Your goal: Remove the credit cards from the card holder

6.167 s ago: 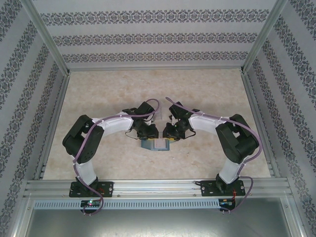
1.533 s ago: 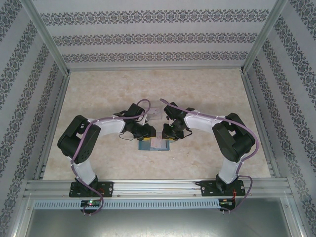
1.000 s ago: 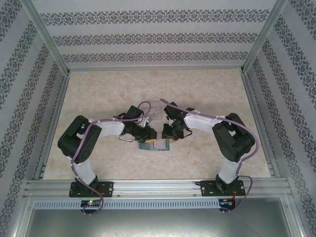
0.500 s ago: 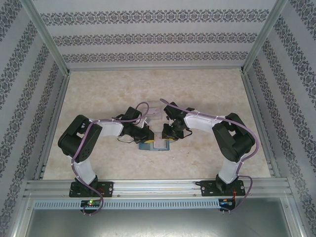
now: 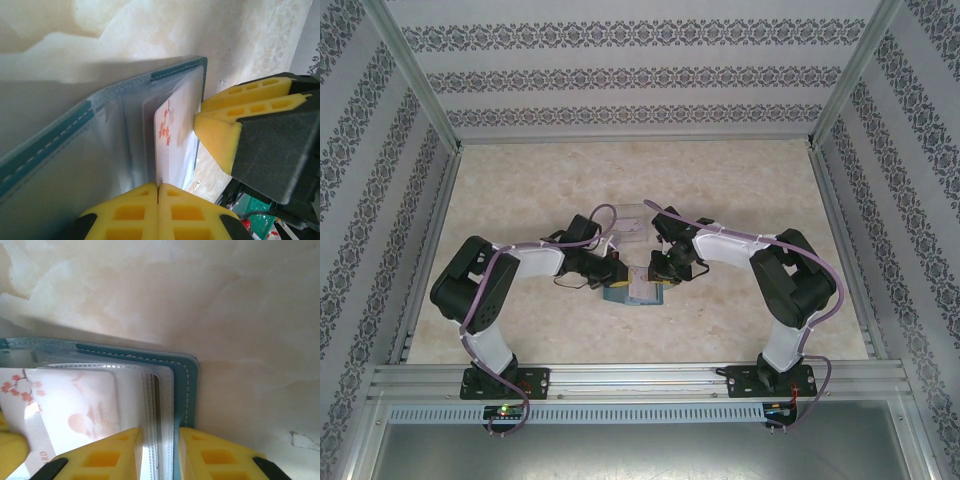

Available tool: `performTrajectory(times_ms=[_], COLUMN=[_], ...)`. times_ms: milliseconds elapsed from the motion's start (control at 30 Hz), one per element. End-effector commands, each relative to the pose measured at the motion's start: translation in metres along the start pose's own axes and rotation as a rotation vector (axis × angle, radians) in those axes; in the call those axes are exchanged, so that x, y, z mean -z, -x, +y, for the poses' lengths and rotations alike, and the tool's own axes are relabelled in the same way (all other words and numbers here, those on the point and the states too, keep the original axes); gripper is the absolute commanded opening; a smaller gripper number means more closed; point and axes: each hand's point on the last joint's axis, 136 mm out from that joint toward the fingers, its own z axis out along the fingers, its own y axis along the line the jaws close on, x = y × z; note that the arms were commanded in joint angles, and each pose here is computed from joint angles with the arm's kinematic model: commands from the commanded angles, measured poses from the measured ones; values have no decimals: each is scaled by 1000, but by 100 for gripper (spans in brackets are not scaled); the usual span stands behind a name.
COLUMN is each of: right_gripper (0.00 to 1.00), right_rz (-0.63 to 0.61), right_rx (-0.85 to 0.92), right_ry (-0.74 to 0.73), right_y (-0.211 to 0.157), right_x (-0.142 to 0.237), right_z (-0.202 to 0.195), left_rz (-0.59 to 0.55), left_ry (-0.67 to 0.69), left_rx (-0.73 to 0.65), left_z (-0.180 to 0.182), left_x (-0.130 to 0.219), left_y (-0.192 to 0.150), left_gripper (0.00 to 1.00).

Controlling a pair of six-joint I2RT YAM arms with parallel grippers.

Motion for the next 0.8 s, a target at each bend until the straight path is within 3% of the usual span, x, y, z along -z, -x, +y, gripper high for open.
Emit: performTrajectory(times_ms=[0,767], right_gripper=[26,26], right_rz=[60,69], right_rx=[-16,-7], right_ry=[-87,-85], right_y=[-14,-15], right_x=[-15,-17], right_z=[-18,-16], left_rz=[-22,-26], left_ry=[37,186], left_rx=[-15,-25], left_z=[4,19], left_x=[15,43], left_y=[0,-5], left_gripper=[5,5])
